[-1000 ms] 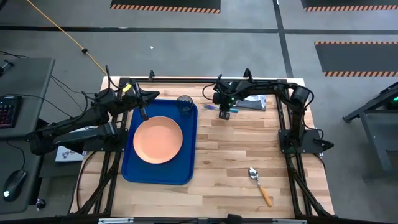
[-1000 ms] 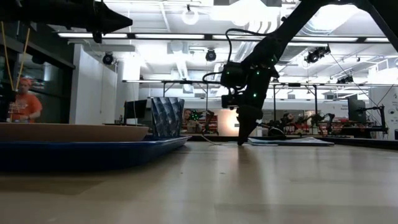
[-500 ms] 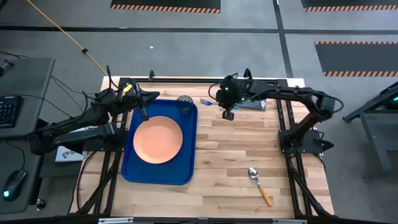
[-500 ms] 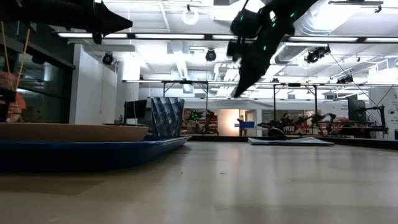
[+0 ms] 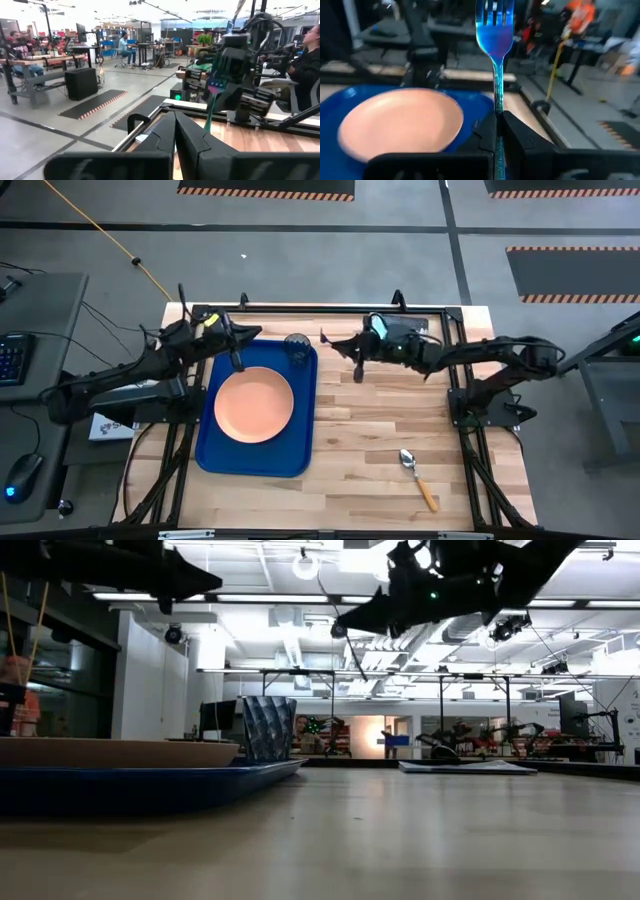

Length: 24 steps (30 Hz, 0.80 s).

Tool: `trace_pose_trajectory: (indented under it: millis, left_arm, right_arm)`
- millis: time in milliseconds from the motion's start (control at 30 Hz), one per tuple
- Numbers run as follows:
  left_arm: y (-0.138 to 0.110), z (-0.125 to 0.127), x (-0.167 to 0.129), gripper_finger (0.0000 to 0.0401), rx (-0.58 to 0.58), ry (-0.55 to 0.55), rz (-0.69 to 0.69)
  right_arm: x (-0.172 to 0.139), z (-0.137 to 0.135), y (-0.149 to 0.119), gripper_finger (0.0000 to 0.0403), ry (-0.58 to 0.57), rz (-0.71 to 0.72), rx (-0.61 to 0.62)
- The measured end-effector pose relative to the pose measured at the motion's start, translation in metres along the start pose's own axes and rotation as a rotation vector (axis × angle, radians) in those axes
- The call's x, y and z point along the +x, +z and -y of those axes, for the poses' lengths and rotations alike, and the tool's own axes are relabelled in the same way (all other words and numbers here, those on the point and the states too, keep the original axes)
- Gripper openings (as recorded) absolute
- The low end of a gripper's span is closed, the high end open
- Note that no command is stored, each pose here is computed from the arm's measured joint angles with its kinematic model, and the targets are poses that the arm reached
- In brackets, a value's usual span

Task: Pick and place plate/cup/fork/spoon on tray
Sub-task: Put the blue fork below the light orange plate on the blue tray

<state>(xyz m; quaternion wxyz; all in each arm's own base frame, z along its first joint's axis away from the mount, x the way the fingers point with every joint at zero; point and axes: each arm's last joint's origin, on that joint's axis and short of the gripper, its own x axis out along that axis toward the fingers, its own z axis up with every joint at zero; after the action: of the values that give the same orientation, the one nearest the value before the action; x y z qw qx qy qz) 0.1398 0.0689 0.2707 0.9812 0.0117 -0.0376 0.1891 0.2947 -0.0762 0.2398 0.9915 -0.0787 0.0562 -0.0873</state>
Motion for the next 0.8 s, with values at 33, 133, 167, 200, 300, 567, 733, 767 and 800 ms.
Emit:
trace_pose_trajectory:
  millis: [33,133,167,200,300,567,733,767,800]
  left_arm:
    - [-0.002,0.000,0.004,0.0003,0.000,-0.003,-0.001]
    - [-0.010,0.001,0.018,0.0017,-0.004,-0.015,-0.025]
    - [-0.012,0.001,0.023,0.0025,-0.007,-0.016,-0.023]
    - [-0.013,0.002,0.028,0.0035,-0.011,-0.015,-0.013]
    - [-0.021,0.004,0.040,0.0072,-0.012,-0.016,-0.016]
    - [-0.029,0.014,0.060,0.0188,0.038,-0.060,0.062]
    - [-0.033,0.020,0.066,0.0224,0.052,-0.039,0.087]
    - [-0.034,0.021,0.067,0.0226,0.051,-0.032,0.094]
    - [-0.034,0.022,0.068,0.0227,0.049,-0.028,0.100]
  right_arm:
    - [0.002,-0.003,0.001,0.0001,-0.021,0.018,-0.003]
    - [0.011,-0.010,0.007,0.0000,-0.113,0.021,-0.013]
    - [0.014,-0.013,0.009,0.0000,-0.146,0.020,-0.013]
    - [0.017,-0.015,0.010,0.0000,-0.176,0.015,-0.013]
    - [0.027,-0.021,0.013,0.0000,-0.286,-0.004,-0.011]
    - [0.055,-0.034,0.013,0.0000,-0.514,-0.063,-0.042]
    - [0.076,-0.046,0.015,0.0000,-0.557,-0.082,-0.096]
    - [0.080,-0.049,0.016,0.0000,-0.565,-0.087,-0.110]
    - [0.084,-0.052,0.015,0.0000,-0.573,-0.094,-0.125]
